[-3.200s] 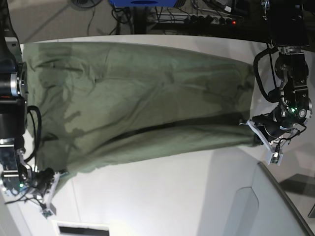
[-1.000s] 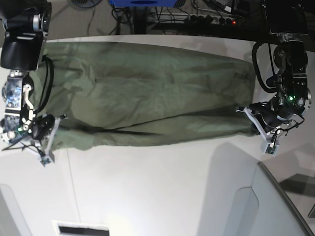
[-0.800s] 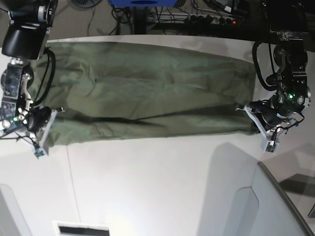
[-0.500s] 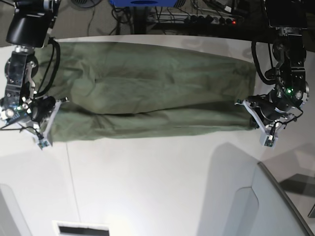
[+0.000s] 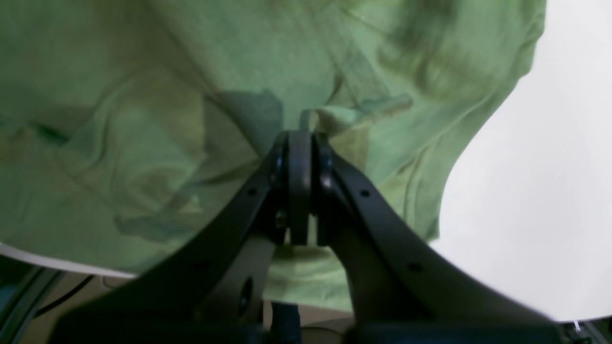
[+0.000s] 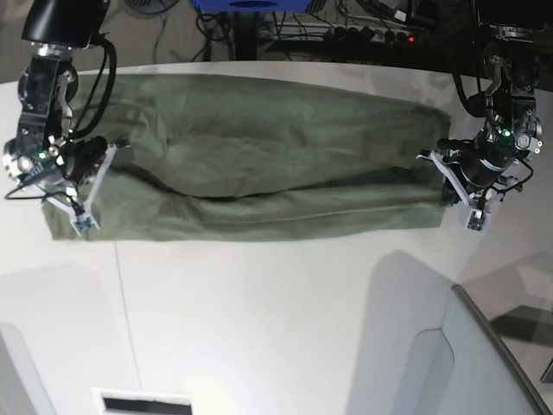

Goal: Layout the t-shirt on the table in an organized manner, then fold the t-shirt properly
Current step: 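Lift the held edge with both grippers, folding the shirt over itself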

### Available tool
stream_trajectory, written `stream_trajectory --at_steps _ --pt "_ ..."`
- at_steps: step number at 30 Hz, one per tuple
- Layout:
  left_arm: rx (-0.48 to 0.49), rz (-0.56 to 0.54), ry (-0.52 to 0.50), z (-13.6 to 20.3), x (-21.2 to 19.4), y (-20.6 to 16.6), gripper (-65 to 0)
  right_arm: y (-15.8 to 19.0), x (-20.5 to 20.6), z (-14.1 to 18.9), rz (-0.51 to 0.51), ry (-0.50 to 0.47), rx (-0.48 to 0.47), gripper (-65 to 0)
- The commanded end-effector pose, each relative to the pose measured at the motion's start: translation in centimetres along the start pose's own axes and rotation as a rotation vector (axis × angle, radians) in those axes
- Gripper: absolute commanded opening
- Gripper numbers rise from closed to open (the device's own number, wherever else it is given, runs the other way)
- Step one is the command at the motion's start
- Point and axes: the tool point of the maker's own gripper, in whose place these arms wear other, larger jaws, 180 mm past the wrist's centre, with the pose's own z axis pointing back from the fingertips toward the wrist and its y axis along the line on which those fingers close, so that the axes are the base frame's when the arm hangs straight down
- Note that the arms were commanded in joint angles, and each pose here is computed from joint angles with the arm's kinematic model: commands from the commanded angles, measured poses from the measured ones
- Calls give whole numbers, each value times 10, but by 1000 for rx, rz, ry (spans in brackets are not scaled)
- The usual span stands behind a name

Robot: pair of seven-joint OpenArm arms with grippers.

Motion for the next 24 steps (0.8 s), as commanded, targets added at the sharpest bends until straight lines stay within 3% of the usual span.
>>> stream_trajectory --at_steps 1,15,24 --pt "17 -8 -72 4 19 9 -650 -7 17 9 -1 -57 -25 -650" --pt "18 -5 -85 3 21 9 -650 -3 7 34 9 -51 -63 -650" --pt "18 -5 -85 3 21 9 -650 10 -8 33 5 -28 -38 -650"
